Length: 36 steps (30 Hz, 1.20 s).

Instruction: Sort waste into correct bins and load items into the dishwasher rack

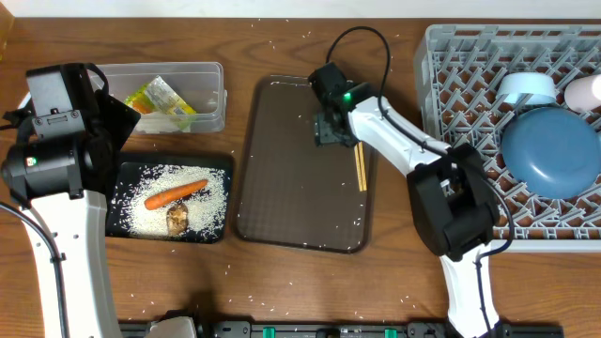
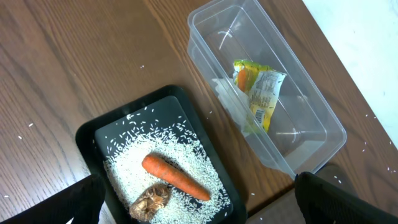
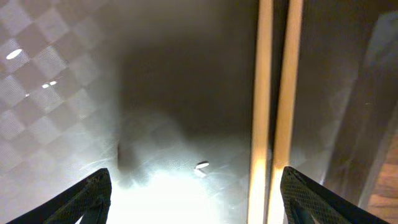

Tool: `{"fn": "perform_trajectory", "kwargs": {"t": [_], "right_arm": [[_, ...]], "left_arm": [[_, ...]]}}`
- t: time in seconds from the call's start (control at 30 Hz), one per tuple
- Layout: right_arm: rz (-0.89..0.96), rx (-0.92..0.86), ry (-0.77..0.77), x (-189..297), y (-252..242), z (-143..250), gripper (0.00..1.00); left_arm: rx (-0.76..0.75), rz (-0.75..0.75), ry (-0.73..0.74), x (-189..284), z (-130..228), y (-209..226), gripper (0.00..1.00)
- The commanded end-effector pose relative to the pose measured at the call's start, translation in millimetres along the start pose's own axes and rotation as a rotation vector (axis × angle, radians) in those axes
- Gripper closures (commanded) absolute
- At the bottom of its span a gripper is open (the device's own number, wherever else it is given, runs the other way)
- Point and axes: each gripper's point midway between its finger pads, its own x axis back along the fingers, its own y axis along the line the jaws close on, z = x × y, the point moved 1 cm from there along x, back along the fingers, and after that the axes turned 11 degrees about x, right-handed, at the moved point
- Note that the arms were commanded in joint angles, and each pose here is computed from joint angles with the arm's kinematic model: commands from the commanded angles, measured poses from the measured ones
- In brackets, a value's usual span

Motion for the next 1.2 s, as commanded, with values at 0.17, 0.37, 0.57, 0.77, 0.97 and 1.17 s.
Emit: {"fn": "perform_trajectory", "kwargs": {"t": [0.17,0.37,0.57,0.77,0.97,1.17], "right_arm": [[-0.063,0.022,0.024,-3.1,3.1,2.8,0.2],[-0.066,0.036,0.028,-3.5,9.1,6.1,0.2],[-0.057,0.026,0.043,-7.3,7.0,12.0,0.2],[-0.057,0.025,0.046,-7.9,6.0,12.7,0.2],[-0.059,0.028,0.063,-11.2,7.1,19.5,0.2],[-0.066,-0.01,0.12,-23.1,7.0,42.0,0.27]], "left_arm": [[0.005,-0.004,-0.017,2.3,-3.7,0.7,0.02],[0.004,-0.004,-0.017,2.3,-3.7,0.7,0.02],[0.005,-0.004,-0.017,2.3,-3.7,0.7,0.02],[0.005,-0.004,-0.017,2.3,-3.7,0.7,0.02],[0.005,-0.004,-0.017,2.3,-3.7,0.7,0.02],[0.004,-0.004,-0.017,2.3,-3.7,0.7,0.02]]}}
